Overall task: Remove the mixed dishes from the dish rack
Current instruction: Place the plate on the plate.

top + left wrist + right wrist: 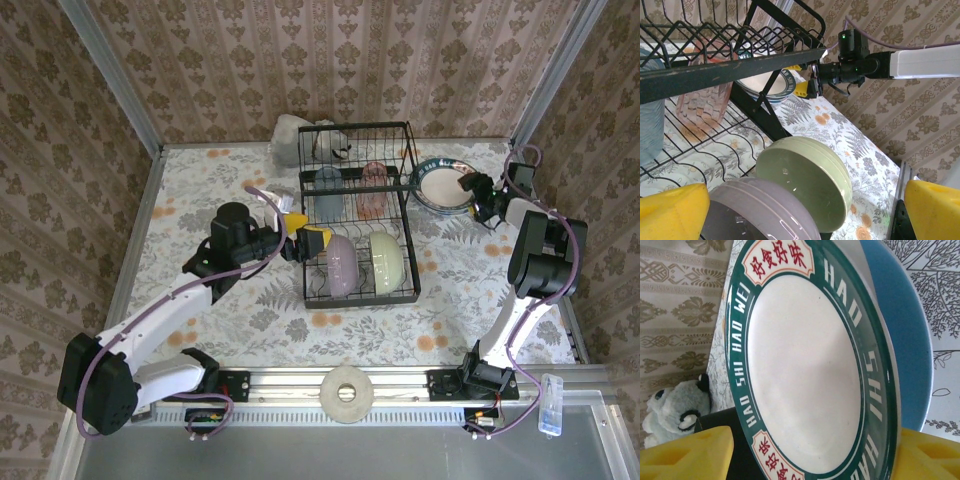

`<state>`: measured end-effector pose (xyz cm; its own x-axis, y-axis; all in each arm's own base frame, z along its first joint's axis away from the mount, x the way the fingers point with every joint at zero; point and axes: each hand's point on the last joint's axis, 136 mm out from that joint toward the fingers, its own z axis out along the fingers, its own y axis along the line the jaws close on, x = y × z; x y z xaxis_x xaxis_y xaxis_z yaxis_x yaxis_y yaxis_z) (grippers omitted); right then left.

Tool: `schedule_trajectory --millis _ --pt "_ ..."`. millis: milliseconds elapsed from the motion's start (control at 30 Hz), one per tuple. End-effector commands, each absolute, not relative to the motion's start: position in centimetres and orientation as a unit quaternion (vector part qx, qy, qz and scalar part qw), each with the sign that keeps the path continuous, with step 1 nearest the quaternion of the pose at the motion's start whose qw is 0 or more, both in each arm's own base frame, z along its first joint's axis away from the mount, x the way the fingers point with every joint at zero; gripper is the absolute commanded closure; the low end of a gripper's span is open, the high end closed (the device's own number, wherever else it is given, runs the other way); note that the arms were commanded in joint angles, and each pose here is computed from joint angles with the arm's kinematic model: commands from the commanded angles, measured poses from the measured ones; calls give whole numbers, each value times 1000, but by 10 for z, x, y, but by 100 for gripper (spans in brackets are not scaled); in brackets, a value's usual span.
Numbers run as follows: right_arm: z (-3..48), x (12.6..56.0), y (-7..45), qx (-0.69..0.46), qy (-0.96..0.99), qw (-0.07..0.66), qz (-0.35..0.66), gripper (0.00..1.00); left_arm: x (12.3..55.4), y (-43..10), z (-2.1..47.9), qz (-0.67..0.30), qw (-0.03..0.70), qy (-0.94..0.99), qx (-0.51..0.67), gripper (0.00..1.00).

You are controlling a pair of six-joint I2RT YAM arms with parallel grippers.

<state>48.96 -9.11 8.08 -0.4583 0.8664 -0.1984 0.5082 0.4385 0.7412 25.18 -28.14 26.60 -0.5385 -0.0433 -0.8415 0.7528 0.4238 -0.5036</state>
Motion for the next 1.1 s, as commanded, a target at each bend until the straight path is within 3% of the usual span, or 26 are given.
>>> schedule_trajectory --millis 0,200,500,767,1067 --pt "80 470 -98 458 812 250 262 17 254 -279 272 -479 412 738 235 0" --pt "83 456 -104 470 825 219 224 0 253 -273 266 -460 387 769 216 1" --pt "97 437 -109 474 833 219 186 0 238 -248 257 -406 324 838 168 4" --pt "135 414 -101 460 825 285 163 0 214 -224 235 -358 232 898 110 8" --pt "169 385 -74 418 830 334 160 0 197 -236 225 -376 181 904 93 18"
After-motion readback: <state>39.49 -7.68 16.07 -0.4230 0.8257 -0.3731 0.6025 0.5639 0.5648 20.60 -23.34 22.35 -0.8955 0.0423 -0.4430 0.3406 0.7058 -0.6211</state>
